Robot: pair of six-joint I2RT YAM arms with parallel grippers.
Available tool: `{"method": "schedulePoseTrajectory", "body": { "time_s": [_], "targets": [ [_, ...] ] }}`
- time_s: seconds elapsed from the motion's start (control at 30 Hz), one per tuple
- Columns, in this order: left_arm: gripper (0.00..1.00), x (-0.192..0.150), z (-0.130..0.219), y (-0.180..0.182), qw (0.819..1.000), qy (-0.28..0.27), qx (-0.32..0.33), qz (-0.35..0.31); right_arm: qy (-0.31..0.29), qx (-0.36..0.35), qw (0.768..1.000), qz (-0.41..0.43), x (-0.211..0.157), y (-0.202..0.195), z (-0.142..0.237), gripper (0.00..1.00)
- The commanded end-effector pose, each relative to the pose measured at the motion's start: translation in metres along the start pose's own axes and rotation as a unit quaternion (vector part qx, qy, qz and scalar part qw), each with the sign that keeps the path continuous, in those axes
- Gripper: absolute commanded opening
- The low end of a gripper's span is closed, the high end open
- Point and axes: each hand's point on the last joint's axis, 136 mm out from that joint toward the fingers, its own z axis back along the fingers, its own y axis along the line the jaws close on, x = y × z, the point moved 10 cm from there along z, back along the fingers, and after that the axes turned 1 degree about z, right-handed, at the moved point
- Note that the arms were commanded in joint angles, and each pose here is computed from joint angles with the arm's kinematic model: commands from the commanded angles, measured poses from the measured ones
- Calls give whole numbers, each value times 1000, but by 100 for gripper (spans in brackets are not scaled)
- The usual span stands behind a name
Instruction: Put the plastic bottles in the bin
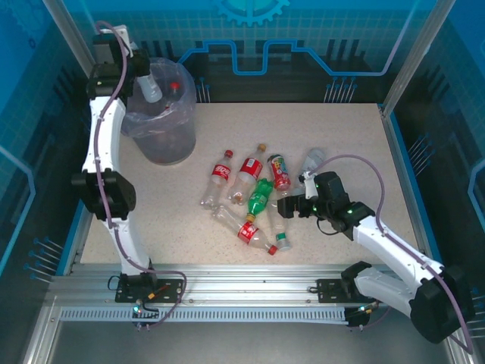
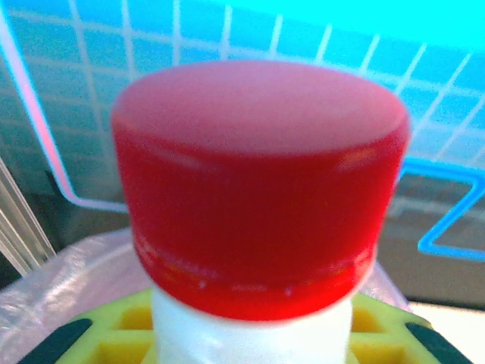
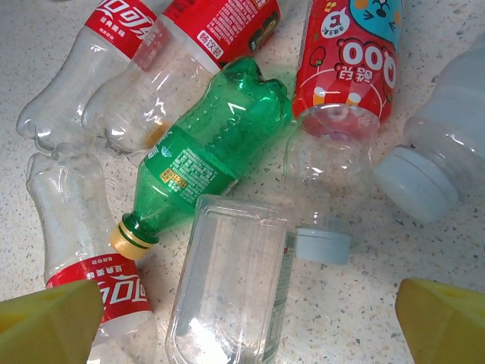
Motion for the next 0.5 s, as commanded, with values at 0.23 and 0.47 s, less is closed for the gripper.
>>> {"method": "schedulePoseTrajectory", "body": {
  "time_s": [0.23, 0.47],
  "targets": [
    [31, -68, -44, 1, 986, 152, -54, -51, 1, -15, 1000, 5, -7, -1, 4, 100],
    [31, -102, -58, 2, 973, 206, -81, -71, 0, -23, 1000, 3, -8, -2, 4, 100]
  ]
}}
